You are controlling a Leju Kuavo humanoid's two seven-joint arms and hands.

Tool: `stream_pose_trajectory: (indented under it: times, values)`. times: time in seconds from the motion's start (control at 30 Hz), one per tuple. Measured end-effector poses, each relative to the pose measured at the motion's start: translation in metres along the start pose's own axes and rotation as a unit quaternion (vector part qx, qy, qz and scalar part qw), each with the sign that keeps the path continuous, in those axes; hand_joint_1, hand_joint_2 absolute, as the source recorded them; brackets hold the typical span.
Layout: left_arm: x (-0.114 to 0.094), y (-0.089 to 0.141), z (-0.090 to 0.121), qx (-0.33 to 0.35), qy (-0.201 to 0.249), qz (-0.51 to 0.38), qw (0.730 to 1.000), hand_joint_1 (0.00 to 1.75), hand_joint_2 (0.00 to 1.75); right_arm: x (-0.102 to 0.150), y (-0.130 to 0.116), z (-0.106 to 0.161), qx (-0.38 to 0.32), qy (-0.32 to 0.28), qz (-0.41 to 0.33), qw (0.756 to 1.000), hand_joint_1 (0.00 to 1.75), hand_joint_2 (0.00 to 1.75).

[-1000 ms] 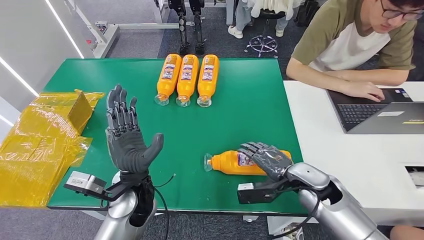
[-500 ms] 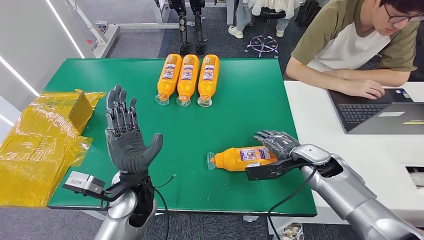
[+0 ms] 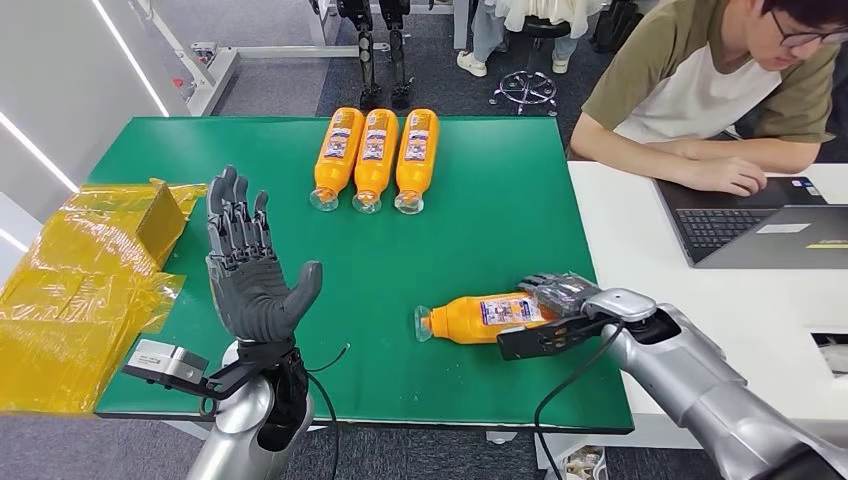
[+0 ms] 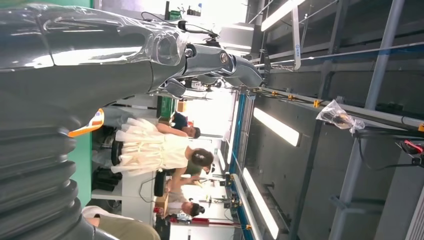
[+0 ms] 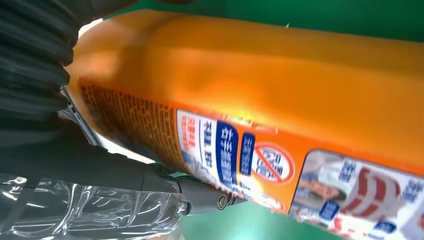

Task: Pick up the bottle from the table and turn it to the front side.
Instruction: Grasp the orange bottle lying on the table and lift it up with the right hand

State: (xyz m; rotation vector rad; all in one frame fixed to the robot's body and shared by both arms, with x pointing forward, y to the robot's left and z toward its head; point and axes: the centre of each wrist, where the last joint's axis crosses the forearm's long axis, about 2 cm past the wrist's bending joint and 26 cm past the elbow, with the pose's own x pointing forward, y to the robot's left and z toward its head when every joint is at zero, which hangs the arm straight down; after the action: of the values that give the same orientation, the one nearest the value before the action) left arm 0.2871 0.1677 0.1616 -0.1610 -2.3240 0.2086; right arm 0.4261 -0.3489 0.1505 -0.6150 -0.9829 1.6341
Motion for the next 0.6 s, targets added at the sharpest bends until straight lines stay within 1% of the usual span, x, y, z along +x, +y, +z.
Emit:
stream_pose_trajectory:
  times: [0.03,0.07,0.17,0.2,0.47,0.6]
  values:
    - [0.0,0.0,0.0,0.0,0.0,0.0,1.0,0.0,1.75,0.0,0.0,0.0,0.001,0.001,0.0,1.0,0.0,1.75]
    - [0.0,0.0,0.0,0.0,0.0,0.0,1.0,0.0,1.75,0.0,0.001,-0.001,0.003,0.001,0.0,1.0,0.19,1.75]
    - [0.0,0.0,0.0,0.001,0.001,0.001,1.0,0.0,1.75,-0.001,0.001,-0.001,0.006,0.007,-0.004,1.0,1.5,1.75]
    - [0.0,0.0,0.0,0.002,0.001,0.002,1.0,0.0,1.75,-0.002,0.002,-0.001,0.006,0.009,-0.005,1.0,1.75,1.75]
    - [0.0,0.001,0.004,0.0,0.005,0.001,1.0,0.0,1.75,-0.007,0.008,-0.001,-0.026,-0.005,0.001,1.0,1.75,1.75]
    - [0.0,0.001,0.007,-0.002,0.006,-0.003,1.0,0.0,1.75,0.0,0.015,-0.004,-0.067,-0.013,-0.006,0.998,1.75,1.75]
